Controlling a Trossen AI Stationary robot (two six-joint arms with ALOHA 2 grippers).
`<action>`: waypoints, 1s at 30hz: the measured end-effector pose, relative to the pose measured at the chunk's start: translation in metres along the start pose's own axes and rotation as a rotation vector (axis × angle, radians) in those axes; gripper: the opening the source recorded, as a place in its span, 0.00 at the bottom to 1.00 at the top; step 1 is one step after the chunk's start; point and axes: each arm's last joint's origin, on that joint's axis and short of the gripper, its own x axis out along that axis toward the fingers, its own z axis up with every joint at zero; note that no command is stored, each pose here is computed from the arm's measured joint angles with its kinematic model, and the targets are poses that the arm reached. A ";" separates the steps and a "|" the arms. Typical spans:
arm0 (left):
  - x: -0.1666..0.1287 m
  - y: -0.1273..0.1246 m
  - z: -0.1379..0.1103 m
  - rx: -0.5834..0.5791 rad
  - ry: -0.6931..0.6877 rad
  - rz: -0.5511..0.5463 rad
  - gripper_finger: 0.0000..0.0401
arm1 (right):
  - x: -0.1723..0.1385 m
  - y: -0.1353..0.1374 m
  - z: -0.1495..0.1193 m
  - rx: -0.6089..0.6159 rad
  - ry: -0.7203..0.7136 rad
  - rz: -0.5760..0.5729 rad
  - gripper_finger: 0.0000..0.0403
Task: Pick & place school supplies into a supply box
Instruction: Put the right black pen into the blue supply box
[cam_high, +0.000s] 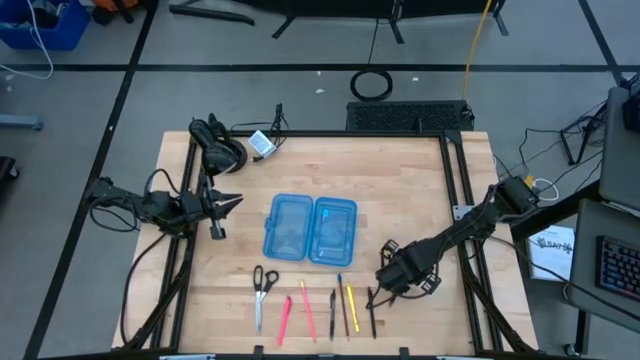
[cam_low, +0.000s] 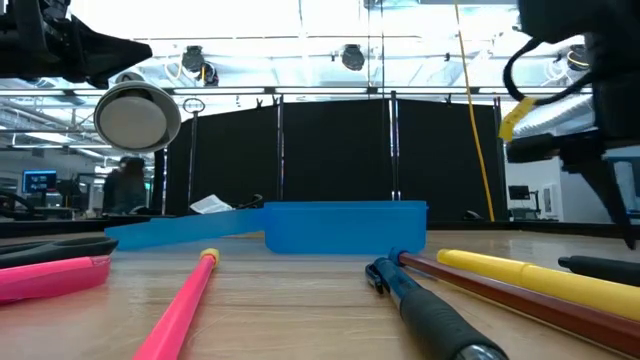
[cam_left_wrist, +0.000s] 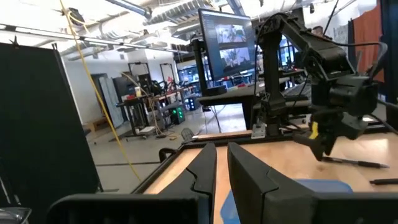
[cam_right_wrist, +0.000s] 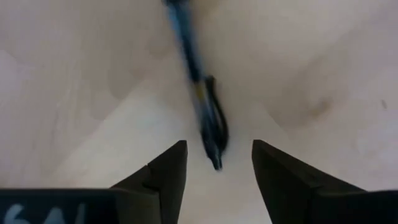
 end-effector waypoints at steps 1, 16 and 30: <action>0.000 0.000 0.000 0.000 0.000 0.000 0.12 | 0.001 0.001 0.002 -0.018 -0.011 -0.004 0.43; 0.000 0.000 0.000 -0.008 -0.002 0.001 0.12 | 0.043 0.011 -0.018 -0.076 -0.040 0.020 0.23; 0.000 0.000 0.000 -0.016 -0.004 0.002 0.12 | 0.028 0.011 -0.011 -0.013 -0.136 -0.054 0.08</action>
